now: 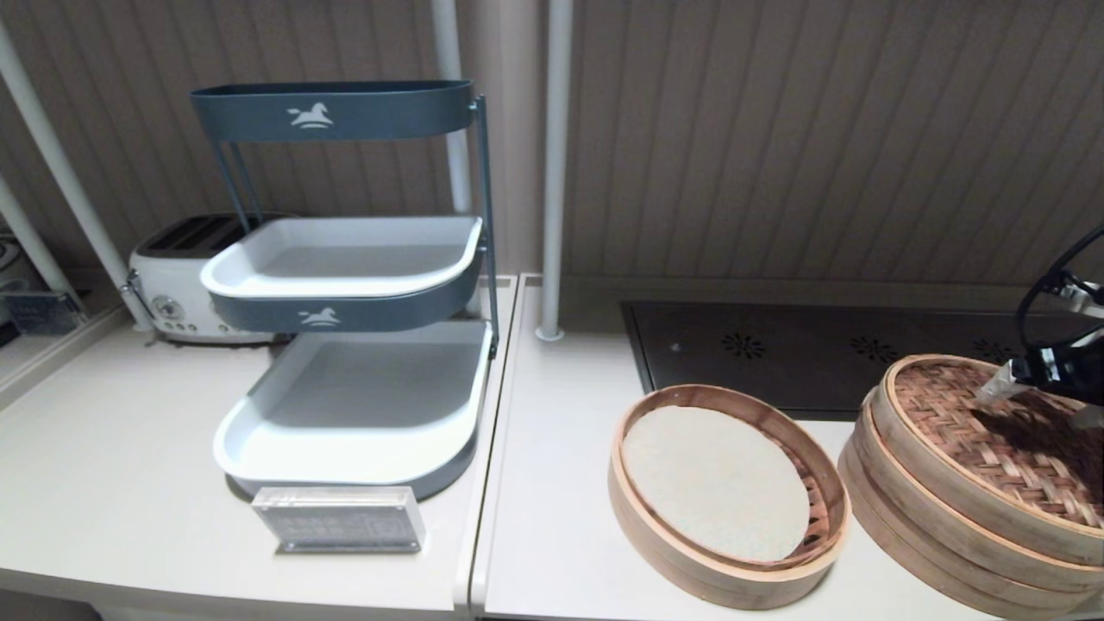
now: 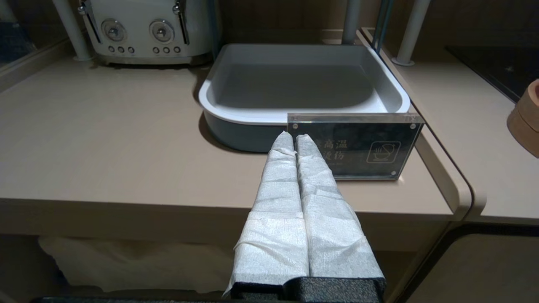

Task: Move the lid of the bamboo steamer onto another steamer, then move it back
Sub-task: Pick up the steamer

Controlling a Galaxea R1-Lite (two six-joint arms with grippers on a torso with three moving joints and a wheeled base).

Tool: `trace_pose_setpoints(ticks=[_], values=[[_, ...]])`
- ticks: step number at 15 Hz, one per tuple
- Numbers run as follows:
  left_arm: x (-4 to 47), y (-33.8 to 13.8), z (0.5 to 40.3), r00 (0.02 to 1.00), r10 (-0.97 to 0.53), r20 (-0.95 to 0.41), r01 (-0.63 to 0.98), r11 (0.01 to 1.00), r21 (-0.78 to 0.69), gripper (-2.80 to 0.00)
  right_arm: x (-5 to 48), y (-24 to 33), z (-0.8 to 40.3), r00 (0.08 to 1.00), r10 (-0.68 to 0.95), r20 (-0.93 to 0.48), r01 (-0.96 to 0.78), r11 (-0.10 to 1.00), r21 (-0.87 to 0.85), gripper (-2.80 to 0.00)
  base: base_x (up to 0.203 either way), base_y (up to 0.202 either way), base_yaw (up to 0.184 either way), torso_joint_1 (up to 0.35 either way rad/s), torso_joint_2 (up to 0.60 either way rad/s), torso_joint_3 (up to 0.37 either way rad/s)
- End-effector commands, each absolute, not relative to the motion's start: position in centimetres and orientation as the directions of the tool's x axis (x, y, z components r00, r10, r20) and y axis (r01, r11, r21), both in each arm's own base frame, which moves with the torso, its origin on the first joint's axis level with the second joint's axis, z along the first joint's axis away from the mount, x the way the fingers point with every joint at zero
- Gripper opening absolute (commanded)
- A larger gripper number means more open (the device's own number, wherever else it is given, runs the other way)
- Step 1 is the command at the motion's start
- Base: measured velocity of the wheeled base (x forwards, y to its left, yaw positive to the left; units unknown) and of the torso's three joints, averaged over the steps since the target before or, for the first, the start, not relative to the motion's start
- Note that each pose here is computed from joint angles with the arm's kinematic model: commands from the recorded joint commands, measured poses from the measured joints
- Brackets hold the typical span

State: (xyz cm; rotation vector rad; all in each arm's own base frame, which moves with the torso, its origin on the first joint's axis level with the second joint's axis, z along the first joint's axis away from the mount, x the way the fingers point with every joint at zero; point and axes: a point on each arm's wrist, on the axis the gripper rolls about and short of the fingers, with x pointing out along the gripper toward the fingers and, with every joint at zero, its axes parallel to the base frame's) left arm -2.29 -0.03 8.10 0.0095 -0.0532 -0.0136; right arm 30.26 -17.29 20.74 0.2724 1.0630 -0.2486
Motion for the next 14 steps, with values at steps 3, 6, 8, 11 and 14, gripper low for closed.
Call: trace_pose_setpoints(ticks=[3, 6, 8, 11, 14], values=[[-2.09, -0.03, 7.33, 1.0, -0.014, 0.028, 0.014, 1.0, 0.01, -2.8, 30.31, -17.26, 20.76, 0.463, -0.066, -0.884, 0.326, 0.94, 0.101, 0.0, 0.0, 0.0, 0.0, 0.0, 0.0, 0.0], [-2.09, -0.03, 7.33, 1.0, -0.014, 0.028, 0.014, 1.0, 0.01, -2.8, 30.33, -17.16, 20.81, 0.465, -0.065, -0.883, 0.323, 0.941, 0.101, 0.0, 0.0, 0.0, 0.0, 0.0, 0.0, 0.0], [-2.1, -0.03, 7.32, 0.999, -0.014, 0.029, 0.014, 1.0, 0.01, -2.8, 30.38, -17.07, 20.81, 0.464, -0.065, -0.883, 0.32, 0.942, 0.099, 0.0, 0.0, 0.0, 0.0, 0.0, 0.0, 0.0], [-2.1, -0.03, 7.33, 1.0, -0.014, 0.028, 0.014, 1.0, 0.01, -2.8, 30.37, -17.12, 20.78, 0.462, -0.064, -0.885, 0.315, 0.944, 0.096, 0.0, 0.0, 0.0, 0.0, 0.0, 0.0, 0.0], [-2.09, -0.03, 7.33, 1.0, -0.014, 0.028, 0.014, 1.0, 0.01, -2.8, 30.2, -17.03, 20.57, 0.45, -0.06, -0.891, 0.289, 0.954, 0.082, 0.0, 0.0, 0.0, 0.0, 0.0, 0.0, 0.0]])
